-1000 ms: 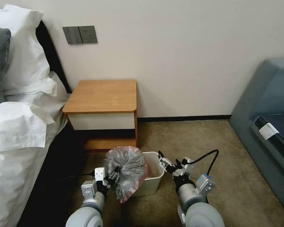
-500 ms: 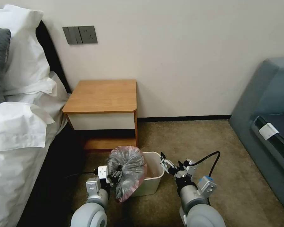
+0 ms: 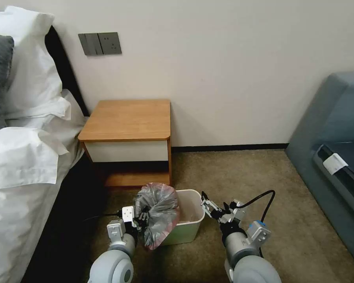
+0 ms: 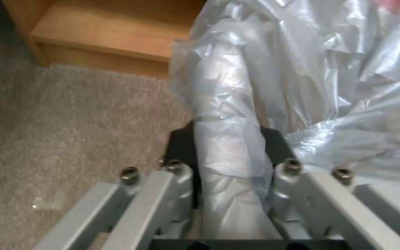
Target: Pick up the garbage bag from the table and place it over the trash can.
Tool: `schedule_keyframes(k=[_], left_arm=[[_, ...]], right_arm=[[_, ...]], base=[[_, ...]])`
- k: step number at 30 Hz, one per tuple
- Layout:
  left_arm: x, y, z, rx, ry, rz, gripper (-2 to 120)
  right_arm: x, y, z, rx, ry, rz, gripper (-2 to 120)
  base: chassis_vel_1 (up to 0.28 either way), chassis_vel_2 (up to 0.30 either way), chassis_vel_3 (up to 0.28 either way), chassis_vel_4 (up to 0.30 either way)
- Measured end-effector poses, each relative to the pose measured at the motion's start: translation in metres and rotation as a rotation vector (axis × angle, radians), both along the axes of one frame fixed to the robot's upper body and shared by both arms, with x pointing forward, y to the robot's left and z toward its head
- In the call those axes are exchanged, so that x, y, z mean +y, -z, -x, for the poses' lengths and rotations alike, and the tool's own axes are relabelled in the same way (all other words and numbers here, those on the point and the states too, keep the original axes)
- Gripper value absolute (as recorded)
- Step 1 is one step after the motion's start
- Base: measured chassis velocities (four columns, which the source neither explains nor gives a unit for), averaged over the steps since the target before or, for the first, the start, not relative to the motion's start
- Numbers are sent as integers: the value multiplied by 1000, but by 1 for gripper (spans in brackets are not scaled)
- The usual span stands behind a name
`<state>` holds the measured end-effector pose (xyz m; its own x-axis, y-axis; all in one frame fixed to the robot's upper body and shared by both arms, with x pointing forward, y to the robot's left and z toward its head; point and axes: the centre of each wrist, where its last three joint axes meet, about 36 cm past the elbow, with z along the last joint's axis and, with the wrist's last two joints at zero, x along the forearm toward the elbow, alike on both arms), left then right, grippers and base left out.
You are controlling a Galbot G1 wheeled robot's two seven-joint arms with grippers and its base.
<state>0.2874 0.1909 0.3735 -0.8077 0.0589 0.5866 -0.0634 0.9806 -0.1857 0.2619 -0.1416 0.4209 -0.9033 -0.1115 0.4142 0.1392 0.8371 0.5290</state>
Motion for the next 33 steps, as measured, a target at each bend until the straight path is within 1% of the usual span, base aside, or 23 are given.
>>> schedule_keyframes(k=[1,2,4,5,8,9,10,11,12,13,14,15,16,19,20,21,23,24,25,28,29,32,33], left_arm=[[0,0,0,1,-1,4,16],[0,0,0,1,-1,4,16],[1,0,0,-2,-7,19,9],[1,0,0,-2,-7,19,9],[5,6,4,-60,-23,78,7],[5,6,4,-60,-23,78,7],[10,9,8,-122,-29,108,7],[12,10,10,-142,-28,115,7],[15,13,16,-190,-23,135,7],[15,13,16,-190,-23,135,7],[17,13,18,-214,-16,145,7],[22,13,21,-273,-1,159,7],[22,13,21,-273,-1,159,7],[30,13,23,-363,24,160,7],[36,15,23,-405,28,158,7],[36,15,23,-405,28,158,7],[41,16,22,-445,29,152,7],[46,16,23,-478,34,146,7],[46,16,23,-478,34,146,7],[53,15,23,-517,39,136,7],[55,13,23,-535,42,131,7],[57,10,22,-552,42,123,7],[58,6,22,-572,42,114,7]], right_arm=[[0,-1,0,-3,1,0,100],[0,-1,0,-3,1,0,100],[0,-3,0,-12,0,3,100],[0,-3,0,-12,0,3,100],[-1,-9,-3,-49,-5,11,100],[-1,-9,-3,-49,-5,11,100],[-3,-13,-5,-83,-21,18,100],[-4,-14,-5,-105,-35,28,100],[-8,-15,-7,-156,-73,54,100],[-8,-15,-7,-156,-73,54,100],[-10,-16,-7,-188,-100,71,100],[-14,-19,-9,-254,-162,98,100],[-14,-19,-9,-254,-162,98,100],[-21,-30,-14,-379,-295,138,100],[-25,-40,-19,-430,-359,140,100],[-25,-40,-19,-430,-359,140,100],[-26,-51,-22,-449,-408,118,100],[-29,-62,-23,-456,-460,87,100],[-29,-62,-23,-456,-460,87,100],[-33,-75,-19,-449,-563,52,100],[-34,-79,-16,-430,-611,36,100],[-34,-80,-13,-393,-649,10,100],[-28,-77,-10,-334,-664,-20,100]], base=[[0,0,0,0],[0,0,0,0],[0,0,0,0],[0,0,0,0],[0,0,0,0],[0,0,0,0],[0,0,0,0],[0,0,0,0],[0,0,0,0],[0,0,0,0],[0,0,0,0],[0,0,0,0],[0,0,0,0],[0,0,0,0],[0,0,0,0],[0,0,0,0],[0,0,0,0],[0,0,0,0],[0,0,0,0],[0,0,0,0],[0,0,0,0],[0,0,0,0],[0,0,0,0]])
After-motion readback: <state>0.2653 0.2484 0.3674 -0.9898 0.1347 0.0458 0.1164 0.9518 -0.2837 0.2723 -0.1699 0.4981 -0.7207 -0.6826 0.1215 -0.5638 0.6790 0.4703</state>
